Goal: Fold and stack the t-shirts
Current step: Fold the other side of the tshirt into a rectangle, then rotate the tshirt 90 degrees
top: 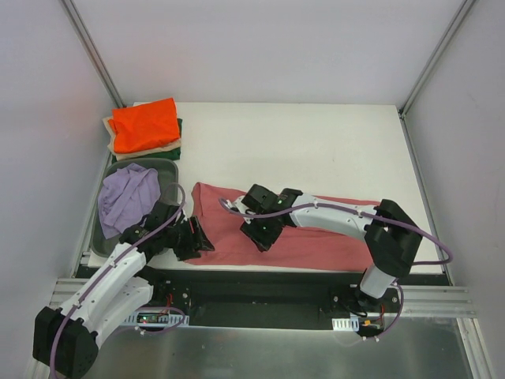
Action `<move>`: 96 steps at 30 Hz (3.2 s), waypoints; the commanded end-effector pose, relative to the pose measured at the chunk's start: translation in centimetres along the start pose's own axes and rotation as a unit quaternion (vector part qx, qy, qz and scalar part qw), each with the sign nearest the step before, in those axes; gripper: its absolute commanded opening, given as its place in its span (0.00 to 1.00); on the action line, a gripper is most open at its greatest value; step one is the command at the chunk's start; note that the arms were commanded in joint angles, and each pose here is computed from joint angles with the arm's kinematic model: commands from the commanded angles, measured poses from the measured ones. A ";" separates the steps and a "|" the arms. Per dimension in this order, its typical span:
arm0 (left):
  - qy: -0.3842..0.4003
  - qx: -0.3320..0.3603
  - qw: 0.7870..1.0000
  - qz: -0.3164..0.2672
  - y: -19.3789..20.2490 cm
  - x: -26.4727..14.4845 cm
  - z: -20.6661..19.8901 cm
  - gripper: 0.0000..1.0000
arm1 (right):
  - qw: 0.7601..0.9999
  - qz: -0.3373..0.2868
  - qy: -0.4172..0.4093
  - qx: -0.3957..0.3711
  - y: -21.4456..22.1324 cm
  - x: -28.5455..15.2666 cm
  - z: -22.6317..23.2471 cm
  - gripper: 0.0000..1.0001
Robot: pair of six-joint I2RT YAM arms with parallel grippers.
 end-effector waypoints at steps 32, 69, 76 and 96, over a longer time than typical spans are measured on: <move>-0.077 0.023 0.997 -0.009 -9.8 10.4 -7.7 0.99 | 0.793 -0.043 0.132 0.593 15.4 -2.3 -17.4 0.96; 0.327 -0.083 0.932 -0.130 -33.7 29.0 -30.7 0.99 | 0.910 -0.052 -0.151 0.383 4.1 2.4 -3.7 0.96; 0.301 -0.094 0.920 -0.234 -35.6 28.9 -31.0 0.99 | 0.920 -0.044 -0.113 0.372 3.4 1.6 -4.5 0.96; 0.374 0.046 0.841 -0.388 -36.3 16.2 -39.7 0.99 | 0.868 -0.302 0.115 0.376 4.9 -10.8 -7.4 0.96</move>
Point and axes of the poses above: each gripper's point midway between its finger pads, its own x axis out along the fingers, its own z axis along the line the jaws close on, y = z × x, the point moved 8 cm from there along -x, back along the fingers, and after that the axes turned 9 degrees about -x, right-handed, at the moved point
